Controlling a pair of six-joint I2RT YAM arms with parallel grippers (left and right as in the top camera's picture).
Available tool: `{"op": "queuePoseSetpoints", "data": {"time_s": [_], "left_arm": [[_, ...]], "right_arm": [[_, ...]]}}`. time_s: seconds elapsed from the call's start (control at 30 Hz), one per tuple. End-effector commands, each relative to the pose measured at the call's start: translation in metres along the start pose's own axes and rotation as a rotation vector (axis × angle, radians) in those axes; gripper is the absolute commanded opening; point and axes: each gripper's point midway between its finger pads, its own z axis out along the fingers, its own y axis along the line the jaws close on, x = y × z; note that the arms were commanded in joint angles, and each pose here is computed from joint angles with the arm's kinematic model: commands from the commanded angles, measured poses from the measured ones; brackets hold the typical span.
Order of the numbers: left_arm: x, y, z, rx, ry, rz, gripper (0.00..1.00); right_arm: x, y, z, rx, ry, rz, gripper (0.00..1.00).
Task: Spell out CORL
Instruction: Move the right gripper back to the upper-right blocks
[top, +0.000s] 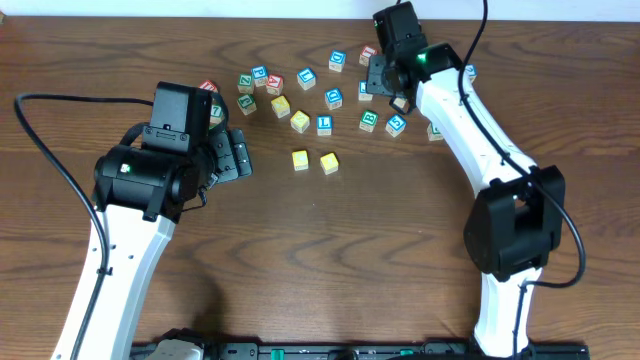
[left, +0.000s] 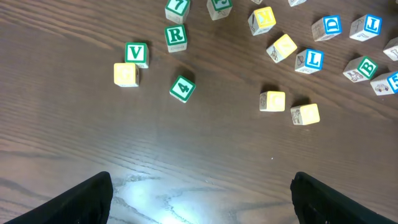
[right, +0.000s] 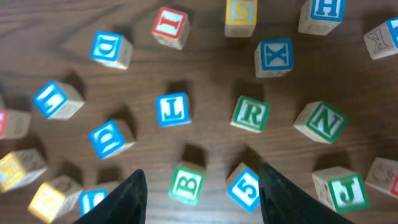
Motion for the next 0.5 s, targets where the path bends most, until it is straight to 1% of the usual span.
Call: {"op": "queuePoseSetpoints", "data": {"time_s": [0.0,0.3,0.47], "left_arm": [[-0.005,0.002,-0.002,-0.011,-0.012,-0.014,0.9],[-0.005,0.002,-0.002,-0.012,-0.012,-0.014,0.9],[-0.005,0.002,-0.002,-0.011,-0.012,-0.014,0.9]], "right_arm": [[-0.002,-0.017,0.023,0.065,-0.006,0.058,0.52],[0.005,-0.036,0.058,0.104,0.016,0.139,0.52],[0.008,-0.039,0.074,0.107,0.021,0.148,0.52]]}}
